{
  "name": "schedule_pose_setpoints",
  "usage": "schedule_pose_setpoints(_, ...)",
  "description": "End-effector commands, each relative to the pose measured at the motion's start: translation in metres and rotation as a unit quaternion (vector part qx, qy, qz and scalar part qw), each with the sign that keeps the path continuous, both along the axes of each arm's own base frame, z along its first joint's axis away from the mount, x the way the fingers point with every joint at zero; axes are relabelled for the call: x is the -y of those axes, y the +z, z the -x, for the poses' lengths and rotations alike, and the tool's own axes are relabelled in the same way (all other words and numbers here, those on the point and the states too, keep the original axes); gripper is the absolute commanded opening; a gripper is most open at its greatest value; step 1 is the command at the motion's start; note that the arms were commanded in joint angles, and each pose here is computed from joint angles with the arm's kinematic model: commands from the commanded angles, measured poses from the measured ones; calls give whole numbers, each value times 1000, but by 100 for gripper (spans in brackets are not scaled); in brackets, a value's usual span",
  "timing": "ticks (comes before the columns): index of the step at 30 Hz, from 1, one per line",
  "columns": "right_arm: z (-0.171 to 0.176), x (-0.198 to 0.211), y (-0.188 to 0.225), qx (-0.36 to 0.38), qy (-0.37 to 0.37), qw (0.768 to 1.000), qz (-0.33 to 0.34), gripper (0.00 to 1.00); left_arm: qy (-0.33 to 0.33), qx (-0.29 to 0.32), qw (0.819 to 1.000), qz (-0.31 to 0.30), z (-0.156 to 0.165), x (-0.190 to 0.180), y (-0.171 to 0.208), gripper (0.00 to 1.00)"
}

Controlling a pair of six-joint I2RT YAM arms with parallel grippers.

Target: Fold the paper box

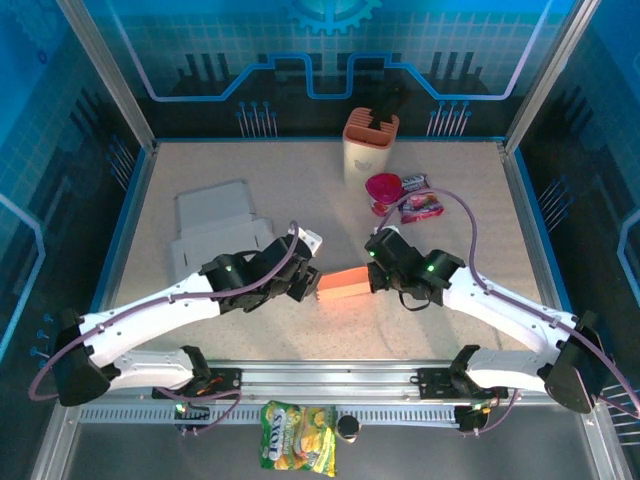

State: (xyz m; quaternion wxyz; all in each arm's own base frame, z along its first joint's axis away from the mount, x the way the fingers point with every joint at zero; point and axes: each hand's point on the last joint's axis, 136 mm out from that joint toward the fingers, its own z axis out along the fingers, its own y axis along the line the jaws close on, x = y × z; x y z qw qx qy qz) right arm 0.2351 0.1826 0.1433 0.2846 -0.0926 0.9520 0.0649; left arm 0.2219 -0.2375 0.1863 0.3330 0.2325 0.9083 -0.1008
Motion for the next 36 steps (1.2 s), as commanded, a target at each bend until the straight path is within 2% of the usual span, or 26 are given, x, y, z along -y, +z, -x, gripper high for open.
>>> schedule_pose_setpoints(1, 0, 0, 6, 0, -9, 1000, 6, 0, 41, -58, 997, -29, 12, -14, -28, 45)
schedule_pose_setpoints(5, 0, -1, 3, -4, -10, 1000, 8, 0, 40, -78, 995, -42, 11, -7, -37, 44)
schedule_pose_setpoints(12, 0, -1, 1, -6, -8, 1000, 11, 0, 42, -63, 994, -75, 0, -7, -43, 42)
schedule_pose_setpoints(18, 0, -2, 1, -6, -7, 1000, 10, 0, 35, -50, 995, -79, -7, -1, -42, 33)
schedule_pose_setpoints(26, 0, -1, 2, -5, -7, 1000, 10, 0, 33, -45, 994, -97, -13, 2, -47, 32)
schedule_pose_setpoints(36, 0, -3, 1, -7, -5, 1000, 7, 0, 32, -34, 994, -102, -20, 5, -51, 17)
